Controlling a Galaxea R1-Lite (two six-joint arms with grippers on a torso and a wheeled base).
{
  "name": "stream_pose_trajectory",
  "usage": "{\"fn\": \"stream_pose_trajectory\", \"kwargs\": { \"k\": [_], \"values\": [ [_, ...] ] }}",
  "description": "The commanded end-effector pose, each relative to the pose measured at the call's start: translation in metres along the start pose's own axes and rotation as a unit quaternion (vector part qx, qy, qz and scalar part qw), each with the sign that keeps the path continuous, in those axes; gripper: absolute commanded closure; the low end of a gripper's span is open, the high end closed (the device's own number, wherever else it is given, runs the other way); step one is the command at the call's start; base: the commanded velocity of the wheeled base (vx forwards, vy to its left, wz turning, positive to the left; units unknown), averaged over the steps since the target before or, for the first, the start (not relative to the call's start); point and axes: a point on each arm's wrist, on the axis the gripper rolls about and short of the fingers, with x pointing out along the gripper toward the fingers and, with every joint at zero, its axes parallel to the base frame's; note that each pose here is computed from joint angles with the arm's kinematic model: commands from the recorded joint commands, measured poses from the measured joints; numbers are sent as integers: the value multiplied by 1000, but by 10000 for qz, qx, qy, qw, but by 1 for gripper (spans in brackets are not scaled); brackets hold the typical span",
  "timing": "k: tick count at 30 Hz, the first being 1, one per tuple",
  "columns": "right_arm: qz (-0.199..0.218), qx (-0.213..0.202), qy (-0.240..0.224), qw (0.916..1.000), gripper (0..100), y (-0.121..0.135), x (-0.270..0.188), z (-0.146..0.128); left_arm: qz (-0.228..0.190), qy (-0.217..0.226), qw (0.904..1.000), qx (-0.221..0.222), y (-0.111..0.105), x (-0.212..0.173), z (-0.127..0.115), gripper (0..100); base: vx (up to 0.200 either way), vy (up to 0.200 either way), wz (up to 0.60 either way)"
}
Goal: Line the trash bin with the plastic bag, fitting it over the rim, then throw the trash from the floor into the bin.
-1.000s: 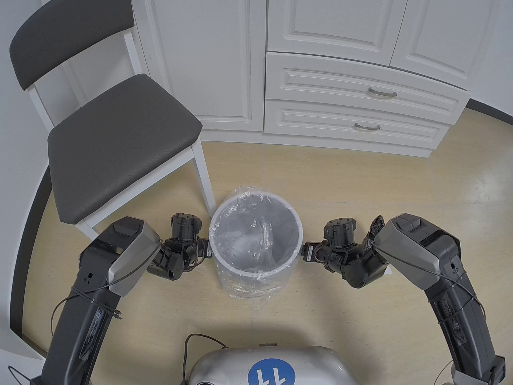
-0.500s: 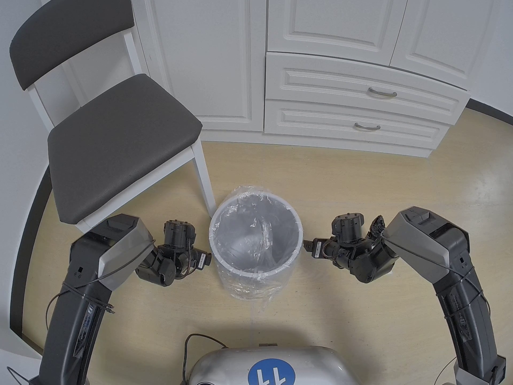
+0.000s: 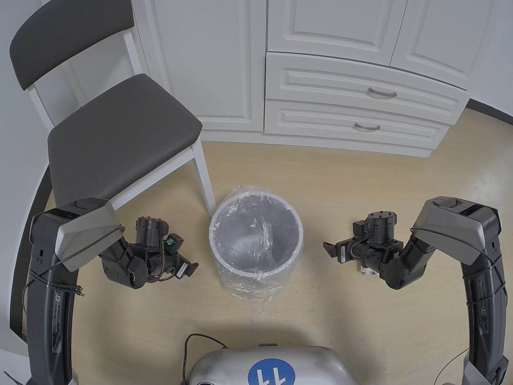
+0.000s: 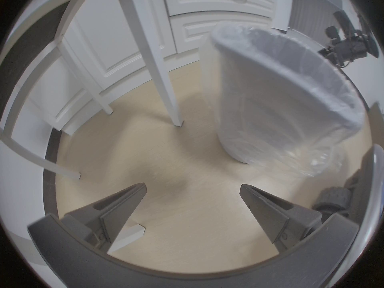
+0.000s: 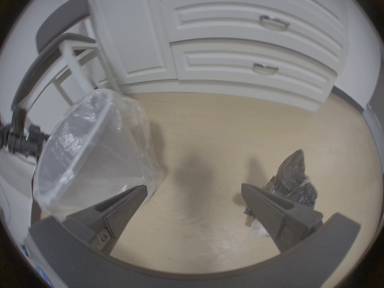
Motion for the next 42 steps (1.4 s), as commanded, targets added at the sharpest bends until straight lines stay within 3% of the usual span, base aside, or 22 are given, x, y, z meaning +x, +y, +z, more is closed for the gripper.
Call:
{"fn": "stream_pose_trajectory", "kwargs": {
  "k": [1, 11, 17, 25, 30, 33, 37, 39, 40, 42],
  "values": [
    [167, -916, -373, 9950, 0, -7, -64, 22, -427, -502, 9972, 363, 16, -56, 19, 0, 0, 0, 0],
    [381, -1091, -683, 9910, 0, 12, -114, 41, -619, -890, 9929, 486, 13, -100, 36, 0, 0, 0, 0],
    [313, -1683, -1073, 9794, 0, 28, -142, 33, -584, -1164, 9898, 584, 7, -118, 45, 0, 0, 0, 0],
    [332, -1752, -1478, 9728, 0, 44, -157, 35, -412, -1558, 9845, 687, 4, -129, 51, 0, 0, 0, 0],
    [-163, -2216, -1527, 9630, 0, 48, -163, 33, -201, -2235, 9709, 841, -4, -154, 65, 0, 0, 0, 0],
    [-364, -2211, -1653, 9604, 0, 47, -170, 41, -32, -2684, 9591, 898, -11, -172, 75, 0, 0, 0, 0],
    [-678, -2075, -1775, 9596, 0, 42, -168, 51, 346, -2934, 9520, 798, -14, -178, 88, 0, 0, 0, 0],
    [-1016, -1869, -1928, 9579, 0, 32, -158, 63, 595, -3147, 9462, 459, -19, -178, 103, 0, 0, 0, 0],
    [-1362, -1707, -1997, 9552, 0, 13, -144, 70, 778, -3326, 9398, 35, -23, -179, 119, 0, 0, 0, 0],
    [-1676, -1533, -2058, 9519, 0, -8, -129, 80, 971, -3485, 9314, -402, -23, -182, 135, 0, 0, 0, 0]
  ]
}}
